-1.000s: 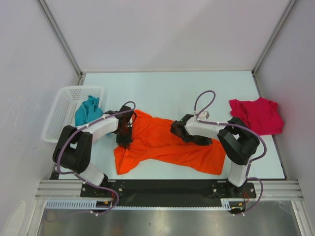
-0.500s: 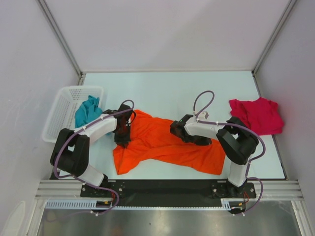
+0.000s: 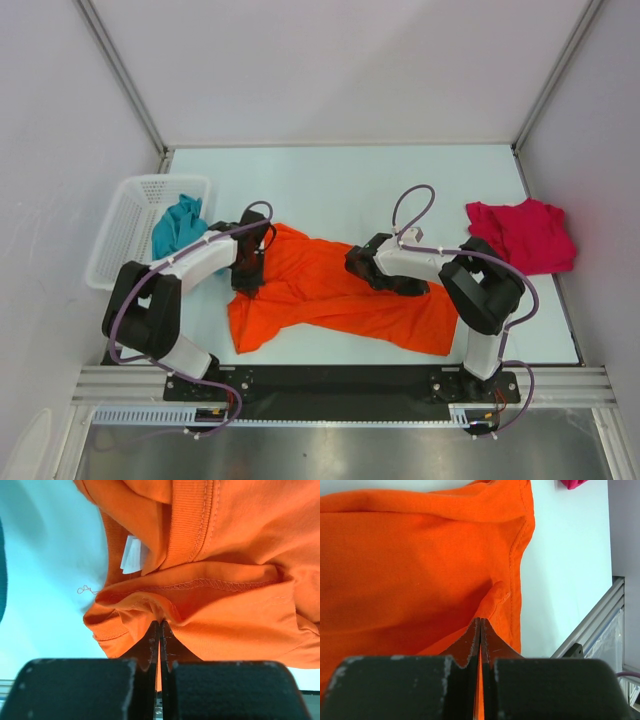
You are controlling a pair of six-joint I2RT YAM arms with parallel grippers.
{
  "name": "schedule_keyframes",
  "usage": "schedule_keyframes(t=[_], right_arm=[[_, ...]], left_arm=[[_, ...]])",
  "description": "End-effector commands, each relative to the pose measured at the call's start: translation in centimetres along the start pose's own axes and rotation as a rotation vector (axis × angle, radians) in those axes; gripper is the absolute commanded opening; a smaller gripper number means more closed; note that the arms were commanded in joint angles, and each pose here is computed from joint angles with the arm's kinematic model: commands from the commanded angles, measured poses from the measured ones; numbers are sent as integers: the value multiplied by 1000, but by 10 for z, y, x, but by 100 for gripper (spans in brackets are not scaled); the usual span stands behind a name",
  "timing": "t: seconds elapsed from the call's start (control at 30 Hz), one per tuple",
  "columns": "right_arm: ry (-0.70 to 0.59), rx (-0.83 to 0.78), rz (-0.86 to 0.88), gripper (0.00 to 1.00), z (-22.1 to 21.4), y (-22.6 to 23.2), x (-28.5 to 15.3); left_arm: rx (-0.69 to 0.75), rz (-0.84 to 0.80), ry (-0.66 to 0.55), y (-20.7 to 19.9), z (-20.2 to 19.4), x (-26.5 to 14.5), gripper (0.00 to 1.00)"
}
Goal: Fold and stack the t-shirts
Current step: Fold the flattened tshirt in 1/3 of the way
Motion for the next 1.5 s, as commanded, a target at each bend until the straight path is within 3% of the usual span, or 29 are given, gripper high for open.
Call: schedule_keyframes(t=[0.0, 0.47, 0.83, 1.47], right_arm=[[-40, 23, 1, 0, 7, 4, 0], [-37, 20, 13, 0, 9, 15, 2], [-34, 15, 5, 0, 9, 13, 5], [-26, 22, -10, 0, 9, 9, 13]], left_arm=[[-3, 31, -82, 3, 20, -14, 0], [-3, 105, -174, 9, 64, -42, 0], [25, 122, -125, 5, 81, -17, 1], [43, 155, -177, 0, 131, -16, 0]])
Point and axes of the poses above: each gripper's point midway between its finger pads, its own x axis out along the fingers, its own y axis along the line the jaws close on, z = x × y, the point moved 3 cm from there along -x, back along the fingers, and after that the axes turned 10 degrees about x, right-handed, at the moved point
